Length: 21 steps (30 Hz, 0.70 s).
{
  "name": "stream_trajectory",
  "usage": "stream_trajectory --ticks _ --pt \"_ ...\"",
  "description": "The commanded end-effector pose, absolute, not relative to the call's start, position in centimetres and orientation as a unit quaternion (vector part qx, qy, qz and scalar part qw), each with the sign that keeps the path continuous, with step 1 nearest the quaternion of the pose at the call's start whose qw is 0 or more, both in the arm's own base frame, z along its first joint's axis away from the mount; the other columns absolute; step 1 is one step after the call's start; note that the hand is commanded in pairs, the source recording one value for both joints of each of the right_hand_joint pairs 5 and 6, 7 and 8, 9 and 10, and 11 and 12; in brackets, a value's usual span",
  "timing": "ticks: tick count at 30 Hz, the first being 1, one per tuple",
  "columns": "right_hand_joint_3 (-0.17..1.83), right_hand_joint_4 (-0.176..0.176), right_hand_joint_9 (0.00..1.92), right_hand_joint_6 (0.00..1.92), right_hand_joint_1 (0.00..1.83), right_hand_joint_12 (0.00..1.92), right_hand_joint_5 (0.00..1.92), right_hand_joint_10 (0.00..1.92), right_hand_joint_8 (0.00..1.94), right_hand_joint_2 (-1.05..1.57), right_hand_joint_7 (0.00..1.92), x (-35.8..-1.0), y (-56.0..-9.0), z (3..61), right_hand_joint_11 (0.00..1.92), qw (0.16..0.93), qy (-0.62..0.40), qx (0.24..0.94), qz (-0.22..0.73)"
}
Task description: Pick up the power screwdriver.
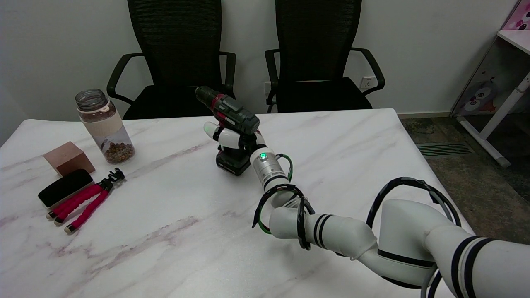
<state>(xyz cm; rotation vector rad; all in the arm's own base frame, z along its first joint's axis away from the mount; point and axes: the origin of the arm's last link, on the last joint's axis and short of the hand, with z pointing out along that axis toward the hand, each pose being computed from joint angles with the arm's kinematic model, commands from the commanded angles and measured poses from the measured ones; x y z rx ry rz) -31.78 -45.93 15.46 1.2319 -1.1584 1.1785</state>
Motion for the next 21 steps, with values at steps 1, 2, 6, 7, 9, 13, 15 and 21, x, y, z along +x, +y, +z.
stream_trajectory --ticks 1,2,6,7,9,13,15,21 --pt "0.69 0.004 1.46 1.64 0.89 1.57 1.64 1.46 1.64 0.68 1.64 -31.5 -46.0 15.2 1.57 0.508 -0.484 0.513 0.494" --pt "0.69 0.009 1.47 1.68 0.88 1.57 1.68 1.47 1.68 0.68 1.68 -31.5 -46.0 15.2 1.57 0.508 -0.484 0.513 0.494" --pt "0.71 0.176 1.61 1.85 0.85 1.61 1.85 1.61 1.85 0.68 1.85 -31.0 -46.0 15.1 1.61 0.502 -0.480 0.517 0.499" --pt "0.71 0.176 1.63 1.86 0.85 1.63 1.86 1.63 1.86 0.68 1.86 -30.8 -46.0 15.1 1.63 0.500 -0.479 0.519 0.501" --pt "0.66 0.176 1.67 1.88 0.84 1.67 1.88 1.67 1.88 0.67 1.88 -30.2 -46.1 15.1 1.67 0.493 -0.473 0.523 0.509" --pt "0.60 0.176 1.76 1.90 0.82 1.74 1.90 1.76 1.90 0.69 1.90 -28.7 -46.6 15.3 1.74 0.478 -0.461 0.537 0.520" --pt "0.56 0.176 1.79 1.88 0.82 1.78 1.88 1.79 1.88 0.72 1.88 -27.8 -46.9 15.4 1.78 0.470 -0.453 0.553 0.517" --pt "0.53 0.176 1.85 1.70 0.83 1.86 1.70 1.85 1.70 0.75 1.70 -26.0 -47.4 15.1 1.86 0.452 -0.446 0.570 0.521"
